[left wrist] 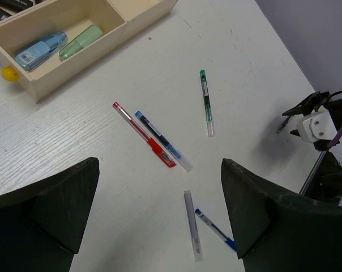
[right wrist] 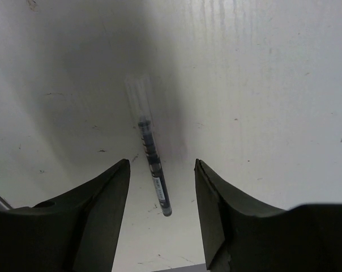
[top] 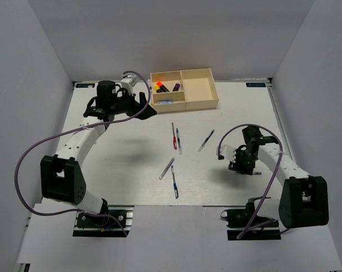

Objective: Sort the stationery into containers
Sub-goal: Pick up the pen from the center of the board, then place the pen in the storage box.

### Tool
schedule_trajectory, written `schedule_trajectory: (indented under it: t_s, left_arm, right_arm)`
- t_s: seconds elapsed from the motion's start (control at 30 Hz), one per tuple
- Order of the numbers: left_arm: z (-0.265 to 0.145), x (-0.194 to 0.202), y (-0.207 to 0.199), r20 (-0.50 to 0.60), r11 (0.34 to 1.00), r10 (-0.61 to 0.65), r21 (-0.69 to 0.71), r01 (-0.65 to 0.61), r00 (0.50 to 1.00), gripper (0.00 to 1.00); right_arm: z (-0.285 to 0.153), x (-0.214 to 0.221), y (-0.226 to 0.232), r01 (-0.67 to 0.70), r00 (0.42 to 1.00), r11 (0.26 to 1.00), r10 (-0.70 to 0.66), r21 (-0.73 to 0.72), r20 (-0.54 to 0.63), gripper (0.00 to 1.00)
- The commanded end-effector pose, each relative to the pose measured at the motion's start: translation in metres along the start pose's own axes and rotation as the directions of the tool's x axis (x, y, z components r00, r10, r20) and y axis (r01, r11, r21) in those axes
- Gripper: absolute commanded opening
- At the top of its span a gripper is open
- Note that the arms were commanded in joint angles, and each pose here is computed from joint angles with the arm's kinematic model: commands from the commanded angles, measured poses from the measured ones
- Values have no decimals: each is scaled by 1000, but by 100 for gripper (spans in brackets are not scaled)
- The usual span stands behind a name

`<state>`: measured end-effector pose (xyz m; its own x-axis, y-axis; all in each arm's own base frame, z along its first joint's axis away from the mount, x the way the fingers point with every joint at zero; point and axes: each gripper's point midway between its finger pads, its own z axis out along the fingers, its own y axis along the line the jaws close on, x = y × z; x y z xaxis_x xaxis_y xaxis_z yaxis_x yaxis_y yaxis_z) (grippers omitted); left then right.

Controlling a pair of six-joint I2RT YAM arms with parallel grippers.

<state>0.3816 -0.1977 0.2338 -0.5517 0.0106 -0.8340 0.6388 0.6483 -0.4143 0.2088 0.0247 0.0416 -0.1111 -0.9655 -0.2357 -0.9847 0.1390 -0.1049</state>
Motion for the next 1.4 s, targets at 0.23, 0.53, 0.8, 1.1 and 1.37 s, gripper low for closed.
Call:
schedule_trajectory:
  t_s: [0.23,0.53,0.8,1.1,1.37]
  left_arm:
    - [-5,-11,-9,53,1000,-17,27,15,998,96]
    - [-1,-9,-6,54,998,-53,23,51,997,96]
    - [-1,-7,-4,60,997,-78,10,78,995,96]
    - [0,-11,-2,64,996,-85,0,85,994,95]
    - [-2,-4,1,63,996,-84,-19,85,995,95]
  right_arm:
    - [25,10,11,37,999,998,-38,-49,-18,51]
    - [40,7,21,53,999,996,-53,-68,5,16]
    - [10,-36,-8,-46,987,998,40,33,155,0]
    - [-112,-157,-130,-545,669,837,463,-40,582,0]
    - [-174,-208,-241,-681,442,730,467,-53,766,0]
